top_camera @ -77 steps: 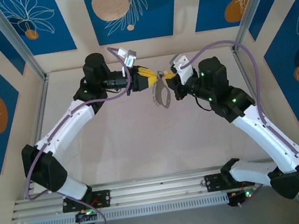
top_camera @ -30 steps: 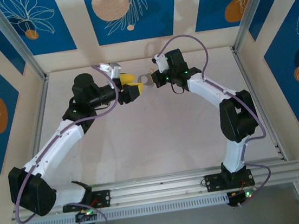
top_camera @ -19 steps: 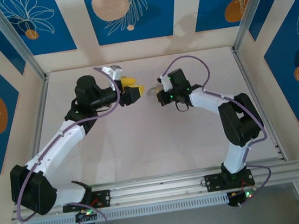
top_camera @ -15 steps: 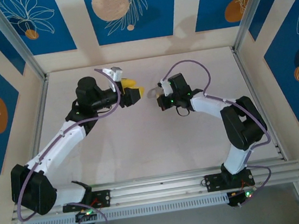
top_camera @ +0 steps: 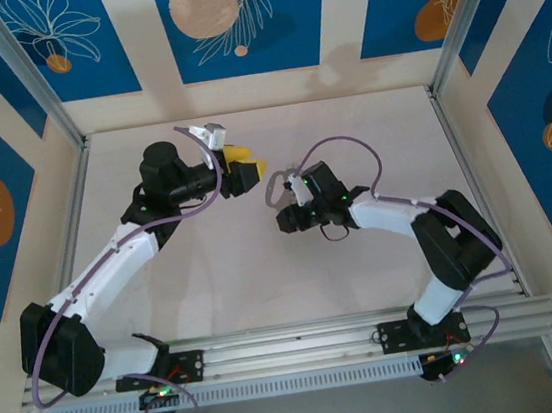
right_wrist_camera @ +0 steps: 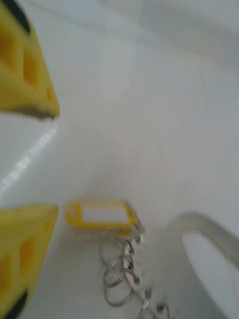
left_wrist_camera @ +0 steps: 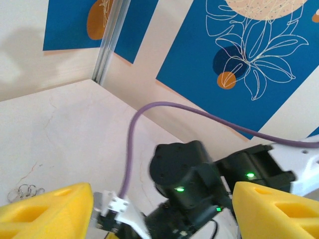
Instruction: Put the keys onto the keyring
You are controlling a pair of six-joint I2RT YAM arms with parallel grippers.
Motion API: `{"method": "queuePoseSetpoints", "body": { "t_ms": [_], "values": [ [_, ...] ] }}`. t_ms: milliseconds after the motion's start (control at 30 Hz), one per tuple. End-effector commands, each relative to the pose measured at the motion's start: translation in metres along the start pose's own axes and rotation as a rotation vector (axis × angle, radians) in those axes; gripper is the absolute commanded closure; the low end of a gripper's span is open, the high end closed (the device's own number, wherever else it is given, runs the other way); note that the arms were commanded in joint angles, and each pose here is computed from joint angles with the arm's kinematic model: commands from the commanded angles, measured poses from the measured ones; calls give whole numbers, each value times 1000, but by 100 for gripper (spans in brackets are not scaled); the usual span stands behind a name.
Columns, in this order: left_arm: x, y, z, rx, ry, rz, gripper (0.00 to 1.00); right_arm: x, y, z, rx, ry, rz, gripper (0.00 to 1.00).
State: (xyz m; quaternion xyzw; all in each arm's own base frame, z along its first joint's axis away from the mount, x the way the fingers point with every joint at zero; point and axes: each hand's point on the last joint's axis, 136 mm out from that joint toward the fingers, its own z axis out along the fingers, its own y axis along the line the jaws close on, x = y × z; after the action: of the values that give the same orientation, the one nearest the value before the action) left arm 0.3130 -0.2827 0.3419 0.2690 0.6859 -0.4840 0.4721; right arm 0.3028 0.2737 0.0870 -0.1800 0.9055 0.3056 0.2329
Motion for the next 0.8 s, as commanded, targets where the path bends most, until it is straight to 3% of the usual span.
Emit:
{"method": "queuePoseSetpoints", "body": {
  "t_ms": [0,133,267,433,600,767],
  "values": [
    [-5,-3,-7,-3,-20,9,26,-22,42,-50,-149,-96,19,39],
    [-9,-5,-12,-20,-36,21,23,-53,47,-107,-161,-231,23,27],
    [-12,7,-20,-119,-66,29,13,-81,32,-151,-52,-358,16,16],
    [-21,47,-53,-426,-178,79,0,-100,-17,-179,167,-446,55,11],
    [-27,89,-105,-783,-212,217,0,-110,-82,-197,392,-548,145,1],
    [-17,120,-151,-1010,-205,346,0,-106,-129,-193,475,-603,222,1]
  ]
}}
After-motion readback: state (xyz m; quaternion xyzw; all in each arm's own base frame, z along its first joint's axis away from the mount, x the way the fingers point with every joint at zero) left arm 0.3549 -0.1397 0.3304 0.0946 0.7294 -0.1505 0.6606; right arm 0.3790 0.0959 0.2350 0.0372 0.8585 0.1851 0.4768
